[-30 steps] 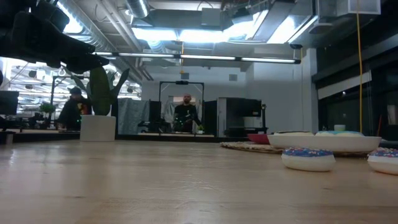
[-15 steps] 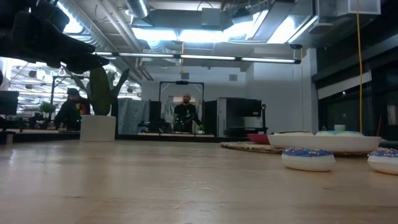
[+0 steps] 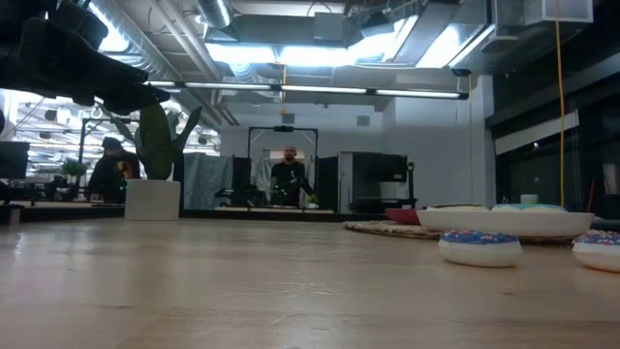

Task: Pick & Place donuts
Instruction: Put the big white donut on the white plate, then put the top small blue donut on the red plate

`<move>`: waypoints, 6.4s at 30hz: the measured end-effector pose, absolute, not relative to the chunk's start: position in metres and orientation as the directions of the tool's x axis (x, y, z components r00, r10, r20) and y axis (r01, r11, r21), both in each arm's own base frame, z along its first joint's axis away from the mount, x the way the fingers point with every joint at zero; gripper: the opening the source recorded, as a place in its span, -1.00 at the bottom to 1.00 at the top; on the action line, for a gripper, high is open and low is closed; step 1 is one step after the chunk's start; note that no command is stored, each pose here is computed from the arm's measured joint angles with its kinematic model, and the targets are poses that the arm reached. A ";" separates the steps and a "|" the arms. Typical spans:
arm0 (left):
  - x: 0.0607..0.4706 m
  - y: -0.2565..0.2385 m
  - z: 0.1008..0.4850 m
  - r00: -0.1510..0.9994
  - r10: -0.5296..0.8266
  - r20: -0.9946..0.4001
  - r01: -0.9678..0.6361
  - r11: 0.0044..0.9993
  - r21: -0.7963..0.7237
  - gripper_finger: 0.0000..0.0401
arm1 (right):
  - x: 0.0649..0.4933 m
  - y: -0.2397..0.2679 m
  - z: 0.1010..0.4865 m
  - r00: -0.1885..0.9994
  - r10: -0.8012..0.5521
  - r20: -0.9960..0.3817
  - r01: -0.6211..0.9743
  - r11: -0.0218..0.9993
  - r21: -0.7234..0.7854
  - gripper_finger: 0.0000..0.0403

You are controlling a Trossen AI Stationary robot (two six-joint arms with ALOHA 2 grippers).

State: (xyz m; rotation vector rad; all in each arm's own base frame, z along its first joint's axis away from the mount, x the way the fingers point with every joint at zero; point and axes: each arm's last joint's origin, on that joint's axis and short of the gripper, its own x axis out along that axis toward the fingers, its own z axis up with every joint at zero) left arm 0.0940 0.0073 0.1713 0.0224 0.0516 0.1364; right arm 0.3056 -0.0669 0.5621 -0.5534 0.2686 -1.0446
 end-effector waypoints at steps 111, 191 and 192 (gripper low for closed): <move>0.094 0.007 0.171 0.989 0.136 -0.050 -0.135 0.991 0.026 0.76 | 0.233 0.071 0.155 0.287 -0.234 -0.929 0.530 0.847 -0.049 -0.83; 0.094 0.007 0.171 0.989 0.136 -0.050 -0.135 0.991 0.026 0.76 | 0.253 0.148 0.283 0.314 0.377 -0.871 0.323 0.821 0.471 -0.03; 0.094 0.007 0.171 0.989 0.136 -0.050 -0.135 0.990 0.026 0.76 | 0.252 0.150 0.280 0.332 0.378 -0.864 0.354 0.799 0.486 -0.03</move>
